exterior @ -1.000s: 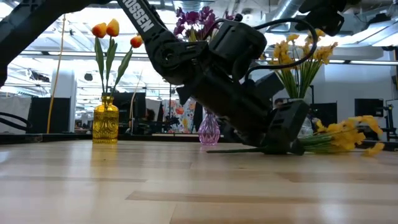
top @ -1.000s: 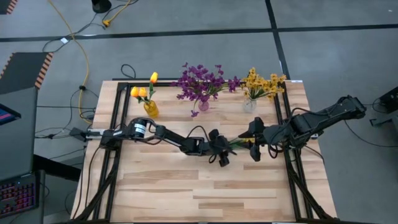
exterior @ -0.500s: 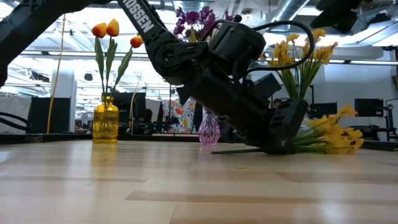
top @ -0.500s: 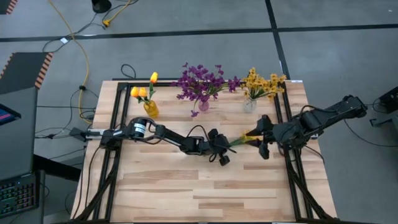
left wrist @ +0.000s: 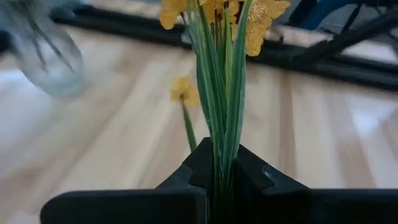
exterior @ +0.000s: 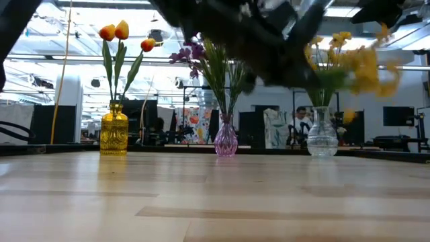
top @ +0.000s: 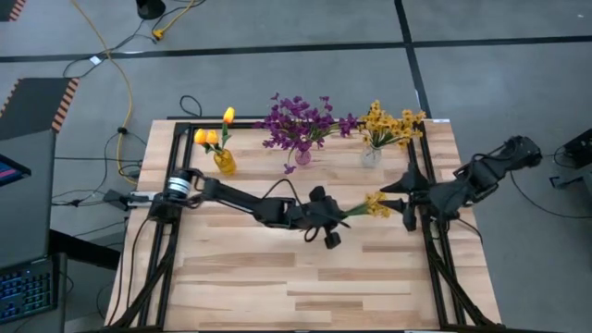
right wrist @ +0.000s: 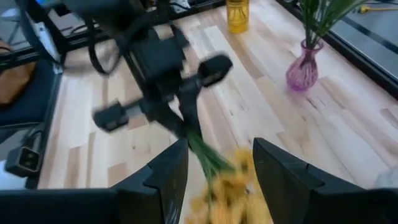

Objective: Sort flowers into vase by color
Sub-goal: Put the yellow flowers into the transparent vase

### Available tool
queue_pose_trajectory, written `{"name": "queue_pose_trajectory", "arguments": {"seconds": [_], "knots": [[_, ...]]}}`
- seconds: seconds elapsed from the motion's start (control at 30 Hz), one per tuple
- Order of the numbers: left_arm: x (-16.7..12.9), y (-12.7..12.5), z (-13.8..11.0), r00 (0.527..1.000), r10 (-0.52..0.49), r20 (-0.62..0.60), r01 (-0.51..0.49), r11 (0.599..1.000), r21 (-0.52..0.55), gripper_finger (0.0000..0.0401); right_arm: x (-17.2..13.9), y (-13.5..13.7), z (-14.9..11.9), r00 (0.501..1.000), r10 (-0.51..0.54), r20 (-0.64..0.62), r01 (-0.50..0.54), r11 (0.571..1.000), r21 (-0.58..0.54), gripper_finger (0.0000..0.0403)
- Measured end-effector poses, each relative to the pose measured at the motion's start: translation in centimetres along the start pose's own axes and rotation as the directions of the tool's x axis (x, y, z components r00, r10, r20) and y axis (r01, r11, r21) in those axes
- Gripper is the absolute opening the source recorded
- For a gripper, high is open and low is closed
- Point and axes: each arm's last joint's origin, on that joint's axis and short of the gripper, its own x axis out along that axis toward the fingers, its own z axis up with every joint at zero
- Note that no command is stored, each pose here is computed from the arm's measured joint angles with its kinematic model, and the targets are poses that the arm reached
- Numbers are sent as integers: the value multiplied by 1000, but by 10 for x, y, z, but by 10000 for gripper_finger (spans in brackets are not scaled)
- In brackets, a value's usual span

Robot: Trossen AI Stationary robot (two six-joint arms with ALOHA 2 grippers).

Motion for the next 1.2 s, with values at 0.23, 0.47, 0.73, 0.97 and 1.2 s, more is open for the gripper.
{"name": "queue_pose_trajectory", "arguments": {"seconds": [0.23,0.47,0.73,0.97,1.2], "knots": [[-45,-3,38,990,134,38,-135,990,28,20,-12,0,-2,998,62,25,-61,998,-13,207],[-81,-2,68,947,291,134,-294,956,7,20,-15,1,-2,995,6,100,-7,1000,9,207],[-93,-1,93,873,374,314,-399,917,16,20,0,16,1,976,-128,179,115,990,83,207],[-99,-6,110,848,274,454,-316,949,18,20,12,36,14,949,-129,287,99,988,117,207],[-106,-12,123,811,96,577,-138,990,28,20,9,48,35,900,-67,430,43,997,64,207]]}}
